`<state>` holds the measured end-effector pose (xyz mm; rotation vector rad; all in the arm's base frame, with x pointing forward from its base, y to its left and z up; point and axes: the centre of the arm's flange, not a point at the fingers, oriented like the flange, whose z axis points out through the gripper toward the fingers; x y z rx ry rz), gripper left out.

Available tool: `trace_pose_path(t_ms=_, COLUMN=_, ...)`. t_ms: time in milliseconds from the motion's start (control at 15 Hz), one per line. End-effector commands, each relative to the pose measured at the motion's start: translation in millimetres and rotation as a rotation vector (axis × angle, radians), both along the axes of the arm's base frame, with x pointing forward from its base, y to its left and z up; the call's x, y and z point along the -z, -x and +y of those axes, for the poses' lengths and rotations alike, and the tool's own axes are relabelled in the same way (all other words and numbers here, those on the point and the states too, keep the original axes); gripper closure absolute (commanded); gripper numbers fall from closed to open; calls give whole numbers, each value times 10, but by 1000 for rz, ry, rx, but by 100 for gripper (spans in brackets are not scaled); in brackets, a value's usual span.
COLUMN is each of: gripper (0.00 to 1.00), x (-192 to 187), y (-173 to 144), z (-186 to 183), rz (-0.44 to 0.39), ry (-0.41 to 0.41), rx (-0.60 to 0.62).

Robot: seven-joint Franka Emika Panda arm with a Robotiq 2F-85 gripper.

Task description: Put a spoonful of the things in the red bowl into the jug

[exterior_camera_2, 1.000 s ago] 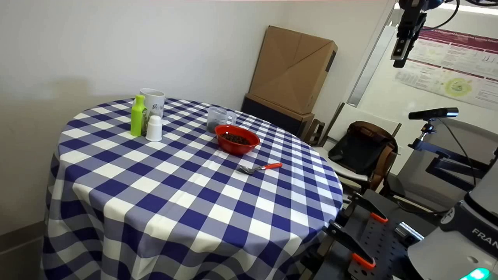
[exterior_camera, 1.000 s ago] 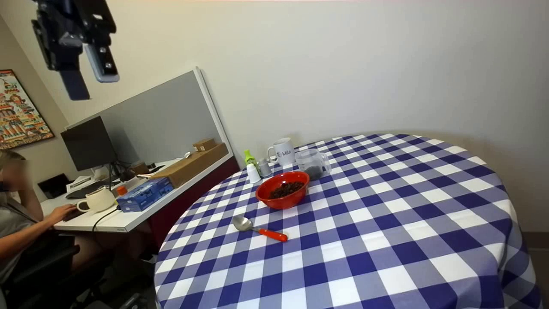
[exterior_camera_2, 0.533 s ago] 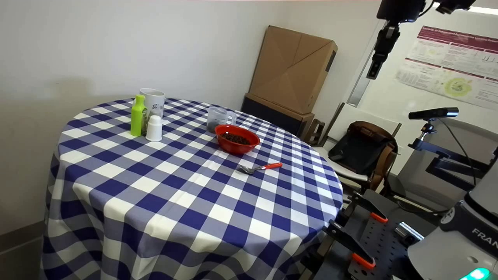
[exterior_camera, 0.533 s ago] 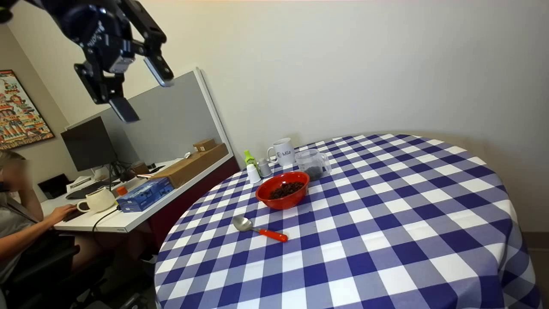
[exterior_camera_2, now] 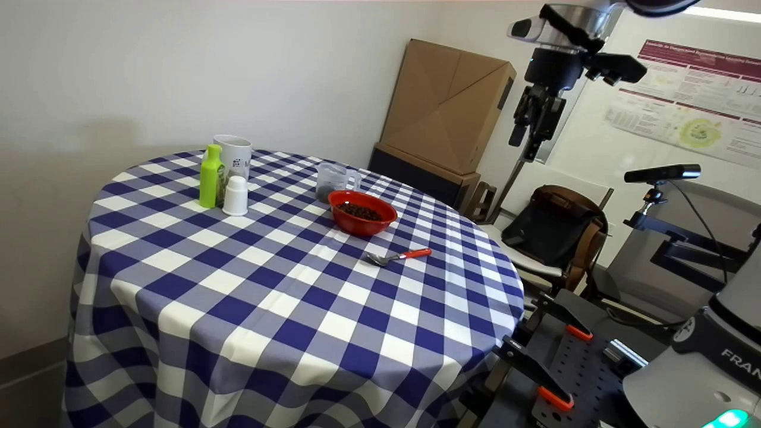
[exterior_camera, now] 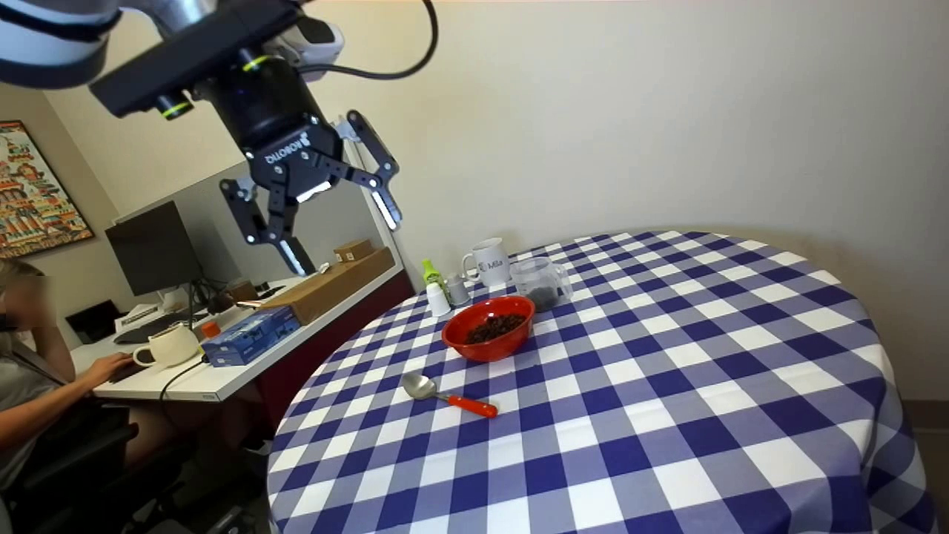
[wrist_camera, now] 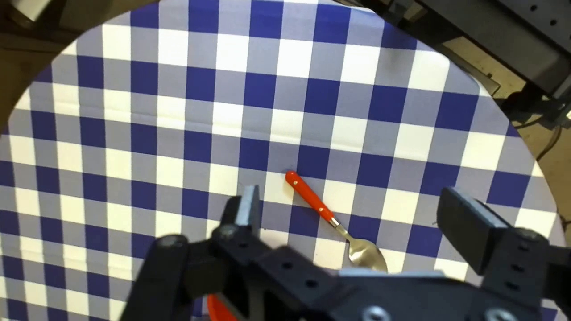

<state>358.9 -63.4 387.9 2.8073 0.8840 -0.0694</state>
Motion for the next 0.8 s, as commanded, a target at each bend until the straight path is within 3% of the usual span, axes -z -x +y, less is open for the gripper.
trace_pose_path(t_ms=0, gripper=0, x=398, y=-544, z=-217, rz=109, ry=-8, rx=-165)
trace_pose_path(t_ms=200, gripper=0, x=722, y=-875, z=-192, rz=176, ry=40, rx=-249)
trace_pose_path(t_ms=467, gripper=0, x=1121, y=-1293, z=-3, rz=195, ry=93, rx=-306)
trace_pose_path(t_ms=733, gripper=0, x=1552, y=-1553, z=113, rz=213, ry=92, rx=-336)
